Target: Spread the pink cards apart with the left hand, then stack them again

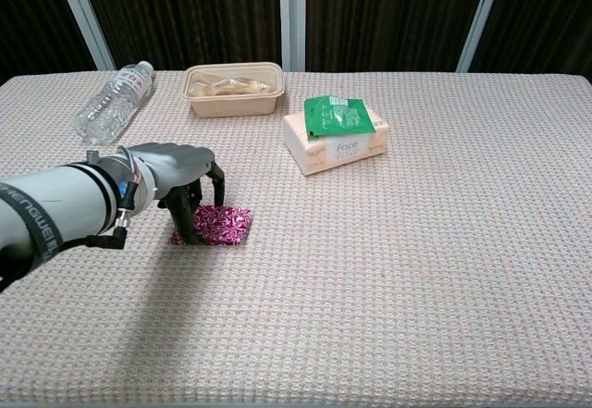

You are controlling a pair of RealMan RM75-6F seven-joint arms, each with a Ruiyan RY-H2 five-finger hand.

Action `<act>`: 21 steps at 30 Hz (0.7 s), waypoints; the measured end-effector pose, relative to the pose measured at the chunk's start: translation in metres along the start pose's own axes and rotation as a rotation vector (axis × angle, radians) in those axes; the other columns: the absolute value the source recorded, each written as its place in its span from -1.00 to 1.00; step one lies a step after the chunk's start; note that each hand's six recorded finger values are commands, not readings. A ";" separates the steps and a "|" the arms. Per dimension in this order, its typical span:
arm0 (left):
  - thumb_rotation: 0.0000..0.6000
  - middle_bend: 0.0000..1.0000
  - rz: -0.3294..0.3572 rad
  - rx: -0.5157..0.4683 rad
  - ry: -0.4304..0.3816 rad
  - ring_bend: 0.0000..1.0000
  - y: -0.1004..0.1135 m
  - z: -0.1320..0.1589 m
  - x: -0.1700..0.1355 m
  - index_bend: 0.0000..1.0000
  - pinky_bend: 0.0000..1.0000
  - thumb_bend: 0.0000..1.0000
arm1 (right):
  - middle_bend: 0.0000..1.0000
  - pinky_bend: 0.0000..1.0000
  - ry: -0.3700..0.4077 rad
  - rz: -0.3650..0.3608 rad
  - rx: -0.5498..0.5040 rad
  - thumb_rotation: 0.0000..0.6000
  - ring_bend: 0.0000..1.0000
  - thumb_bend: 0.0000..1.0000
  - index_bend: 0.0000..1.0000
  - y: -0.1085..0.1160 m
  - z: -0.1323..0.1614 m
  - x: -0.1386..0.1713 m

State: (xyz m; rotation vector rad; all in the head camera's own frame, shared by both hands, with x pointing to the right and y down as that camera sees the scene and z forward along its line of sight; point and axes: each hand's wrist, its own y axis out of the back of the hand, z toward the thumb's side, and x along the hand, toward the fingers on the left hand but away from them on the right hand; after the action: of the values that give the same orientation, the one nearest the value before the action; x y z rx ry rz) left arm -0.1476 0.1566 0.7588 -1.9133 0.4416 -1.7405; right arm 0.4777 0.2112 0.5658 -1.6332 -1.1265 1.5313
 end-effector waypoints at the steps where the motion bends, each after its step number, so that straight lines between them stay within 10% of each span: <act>1: 1.00 0.70 0.001 0.003 0.002 0.70 0.000 0.000 0.000 -0.10 0.81 -0.48 | -0.75 -0.81 0.000 0.001 0.000 0.95 -1.00 -0.68 -1.00 0.000 0.000 0.000; 21: 1.00 0.69 -0.012 -0.001 0.020 0.70 0.000 -0.002 0.003 -0.11 0.81 -0.49 | -0.76 -0.81 -0.001 0.007 0.000 0.93 -1.00 -0.68 -1.00 -0.002 -0.001 0.000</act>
State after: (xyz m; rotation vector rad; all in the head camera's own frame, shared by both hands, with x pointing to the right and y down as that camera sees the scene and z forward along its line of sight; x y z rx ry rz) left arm -0.1494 0.1550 0.7615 -1.9044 0.4400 -1.7686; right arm 0.4781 0.2117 0.5675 -1.6384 -1.1230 1.5371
